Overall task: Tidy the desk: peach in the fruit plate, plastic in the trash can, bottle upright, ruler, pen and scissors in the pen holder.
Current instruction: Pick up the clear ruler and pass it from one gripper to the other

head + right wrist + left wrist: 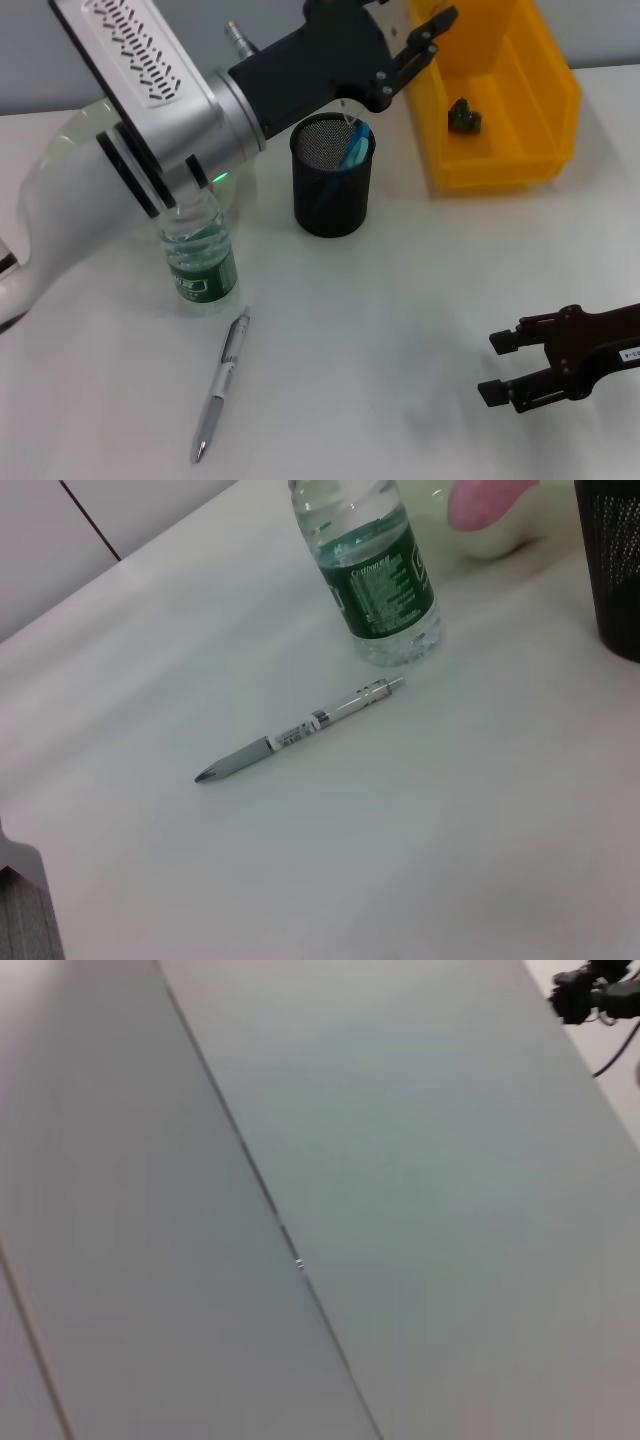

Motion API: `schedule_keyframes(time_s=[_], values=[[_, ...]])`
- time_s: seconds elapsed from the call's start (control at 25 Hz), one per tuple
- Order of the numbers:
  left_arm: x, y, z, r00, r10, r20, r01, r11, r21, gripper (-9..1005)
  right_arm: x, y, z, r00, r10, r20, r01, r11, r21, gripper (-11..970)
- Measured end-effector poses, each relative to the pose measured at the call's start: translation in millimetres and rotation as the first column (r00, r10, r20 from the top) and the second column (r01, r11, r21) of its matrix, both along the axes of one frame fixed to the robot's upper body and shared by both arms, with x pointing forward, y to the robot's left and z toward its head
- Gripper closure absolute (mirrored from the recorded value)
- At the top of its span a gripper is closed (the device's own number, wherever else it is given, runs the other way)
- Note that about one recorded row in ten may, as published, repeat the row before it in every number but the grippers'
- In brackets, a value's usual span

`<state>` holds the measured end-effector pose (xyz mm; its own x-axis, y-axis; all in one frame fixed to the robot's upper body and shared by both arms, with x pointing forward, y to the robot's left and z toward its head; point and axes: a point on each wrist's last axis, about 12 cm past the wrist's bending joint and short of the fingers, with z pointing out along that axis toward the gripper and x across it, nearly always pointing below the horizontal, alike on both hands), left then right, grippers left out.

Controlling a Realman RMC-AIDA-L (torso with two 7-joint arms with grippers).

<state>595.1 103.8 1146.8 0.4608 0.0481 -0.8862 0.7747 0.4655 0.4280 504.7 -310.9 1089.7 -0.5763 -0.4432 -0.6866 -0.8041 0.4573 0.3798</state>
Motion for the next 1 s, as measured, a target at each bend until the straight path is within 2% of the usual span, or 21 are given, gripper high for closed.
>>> schedule_keyframes(time_s=[0.32,1.0], values=[[5.6,10.4,-16.9,0.998,0.063,-0.030,-0.062,0.998,0.028,609,3.7,4.9,2.7,1.000,0.008,0.014,-0.008,1.000,0.019,121],[1.4,15.0,-27.8,0.996,0.069,-0.064,-0.067,0.997,0.042,610,12.5,12.2,2.6,1.000,0.010,0.026,-0.010,1.000,0.021,120]])
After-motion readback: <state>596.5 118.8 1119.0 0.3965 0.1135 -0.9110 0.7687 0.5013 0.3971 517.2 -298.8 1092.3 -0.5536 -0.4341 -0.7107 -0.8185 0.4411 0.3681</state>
